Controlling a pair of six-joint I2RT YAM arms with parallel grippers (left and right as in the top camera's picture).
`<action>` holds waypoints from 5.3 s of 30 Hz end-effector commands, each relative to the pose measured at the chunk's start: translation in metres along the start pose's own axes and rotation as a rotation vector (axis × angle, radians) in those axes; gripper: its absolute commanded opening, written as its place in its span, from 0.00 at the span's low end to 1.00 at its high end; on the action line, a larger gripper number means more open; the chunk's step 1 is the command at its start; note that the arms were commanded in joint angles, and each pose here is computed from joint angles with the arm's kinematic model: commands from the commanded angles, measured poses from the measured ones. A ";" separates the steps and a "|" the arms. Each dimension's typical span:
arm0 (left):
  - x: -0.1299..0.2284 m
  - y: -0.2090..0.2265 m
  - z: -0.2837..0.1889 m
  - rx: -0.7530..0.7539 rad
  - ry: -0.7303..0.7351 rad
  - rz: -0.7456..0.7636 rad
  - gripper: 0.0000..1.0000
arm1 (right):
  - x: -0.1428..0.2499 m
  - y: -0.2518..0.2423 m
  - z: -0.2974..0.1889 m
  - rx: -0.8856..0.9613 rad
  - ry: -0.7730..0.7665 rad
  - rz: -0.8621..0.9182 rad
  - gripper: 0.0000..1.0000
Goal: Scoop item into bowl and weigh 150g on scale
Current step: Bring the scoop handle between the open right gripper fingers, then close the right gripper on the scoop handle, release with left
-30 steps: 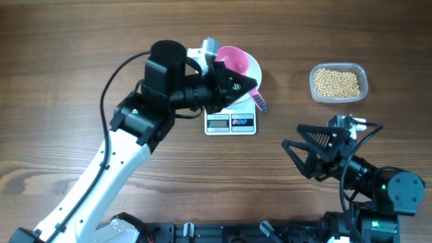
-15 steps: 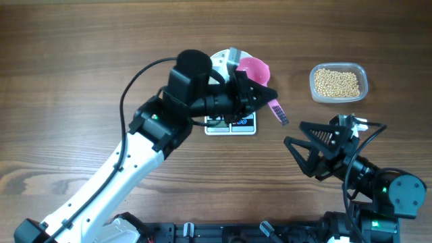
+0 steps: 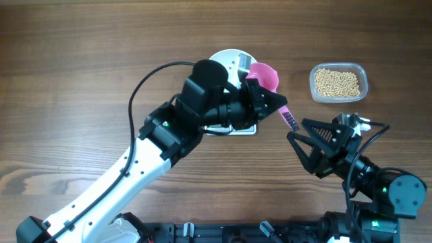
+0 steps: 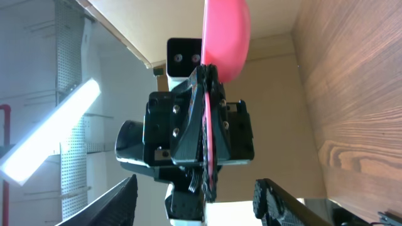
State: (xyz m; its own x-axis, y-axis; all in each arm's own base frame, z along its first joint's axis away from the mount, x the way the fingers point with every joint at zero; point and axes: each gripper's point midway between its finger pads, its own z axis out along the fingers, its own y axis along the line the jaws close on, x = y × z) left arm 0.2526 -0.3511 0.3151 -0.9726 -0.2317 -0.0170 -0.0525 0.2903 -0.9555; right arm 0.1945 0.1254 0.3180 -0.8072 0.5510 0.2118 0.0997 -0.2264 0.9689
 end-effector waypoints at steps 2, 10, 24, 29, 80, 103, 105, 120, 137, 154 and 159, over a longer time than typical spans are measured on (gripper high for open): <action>0.001 0.002 0.006 -0.012 -0.019 0.000 0.04 | -0.001 0.010 0.000 -0.023 -0.019 -0.024 0.55; 0.007 0.002 0.011 -0.021 -0.035 0.001 0.04 | -0.002 0.011 0.000 -0.027 -0.030 -0.077 0.52; 0.007 0.002 0.011 -0.021 -0.034 -0.016 0.04 | -0.015 -0.004 0.000 0.017 -0.082 -0.057 0.56; 0.007 0.002 0.011 -0.022 -0.035 -0.016 0.04 | -0.015 -0.004 0.000 0.016 -0.082 -0.051 0.54; 0.011 0.011 0.026 -0.041 -0.019 -0.014 0.04 | -0.020 -0.014 -0.001 0.045 -0.098 0.010 0.31; 0.011 0.015 0.024 -0.055 -0.007 -0.027 0.04 | -0.023 -0.013 -0.001 0.039 -0.117 0.010 0.24; 0.012 0.015 0.024 -0.054 -0.001 -0.027 0.04 | -0.023 -0.013 -0.001 0.038 -0.120 0.010 0.23; 0.012 0.015 0.024 -0.053 0.002 -0.027 0.04 | -0.022 -0.013 -0.001 0.039 -0.114 0.011 0.11; 0.013 0.015 0.024 -0.055 0.005 -0.029 0.35 | -0.022 -0.014 -0.001 0.044 -0.109 -0.031 0.04; 0.018 0.026 0.024 -0.095 0.026 -0.052 0.69 | -0.034 -0.009 -0.003 0.031 -0.181 -0.147 0.04; 0.018 0.026 0.024 -0.095 0.026 -0.052 0.71 | -0.037 -0.006 -0.003 0.023 -0.203 -0.196 0.05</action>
State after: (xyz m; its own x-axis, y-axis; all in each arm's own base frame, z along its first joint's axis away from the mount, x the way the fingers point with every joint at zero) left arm 0.2389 -0.3699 0.2846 -0.9713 -0.2342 0.0421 -0.1275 0.3631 -0.9230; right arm 0.2184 0.1082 0.2940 -0.7063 0.6978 0.1196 0.0431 -0.1262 0.9911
